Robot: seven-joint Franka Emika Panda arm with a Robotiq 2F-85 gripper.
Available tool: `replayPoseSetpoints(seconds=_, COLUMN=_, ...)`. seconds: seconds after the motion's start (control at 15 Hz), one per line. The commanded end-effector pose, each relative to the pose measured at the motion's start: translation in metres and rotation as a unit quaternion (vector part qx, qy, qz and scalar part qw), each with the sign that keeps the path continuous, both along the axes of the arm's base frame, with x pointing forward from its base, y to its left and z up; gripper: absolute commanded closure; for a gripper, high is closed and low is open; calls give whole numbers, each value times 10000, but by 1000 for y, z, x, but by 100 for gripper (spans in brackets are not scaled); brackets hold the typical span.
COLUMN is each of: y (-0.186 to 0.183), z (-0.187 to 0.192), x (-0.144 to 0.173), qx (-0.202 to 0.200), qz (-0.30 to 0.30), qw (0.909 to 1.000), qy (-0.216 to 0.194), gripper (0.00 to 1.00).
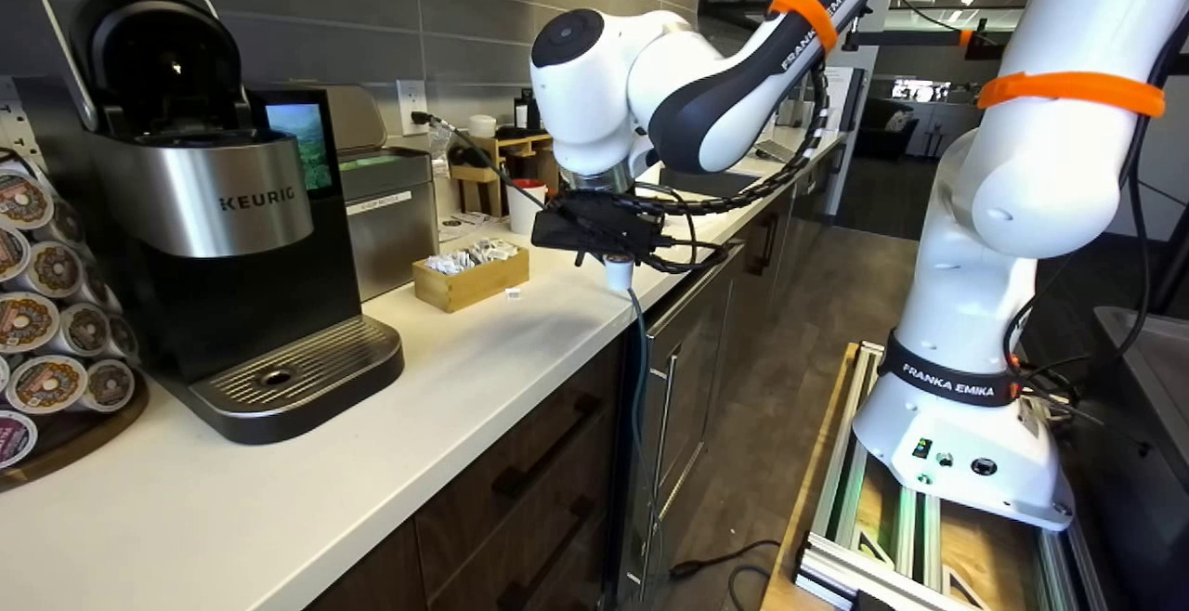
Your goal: Take the small white container out of the coffee maker and place it on the counter top
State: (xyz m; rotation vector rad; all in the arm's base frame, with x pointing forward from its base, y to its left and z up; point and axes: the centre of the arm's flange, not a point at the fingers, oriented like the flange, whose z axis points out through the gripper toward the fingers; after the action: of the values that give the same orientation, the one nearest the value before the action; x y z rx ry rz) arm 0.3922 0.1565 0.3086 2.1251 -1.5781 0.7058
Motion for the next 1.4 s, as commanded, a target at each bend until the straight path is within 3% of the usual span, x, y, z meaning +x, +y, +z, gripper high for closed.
replayPoseSetpoints(seconds=0.0, y=-3, z=-24, x=16, qx=64, qz=-328, qw=9986, qy=-411, gripper=71)
replayPoseSetpoints(seconds=0.53, y=-8, z=-39, x=52, qx=356, qz=-631, qw=9947, qy=-724, gripper=71)
replayPoseSetpoints(seconds=1.07, y=5, z=-56, x=75, qx=352, qz=-422, qw=9973, qy=-497, gripper=71)
replayPoseSetpoints(seconds=1.2, y=8, z=-60, x=77, qx=358, qz=-386, qw=9976, qy=-442, gripper=23)
replayPoseSetpoints(seconds=1.33, y=10, z=-60, x=78, qx=351, qz=-341, qw=9981, qy=-383, gripper=17)
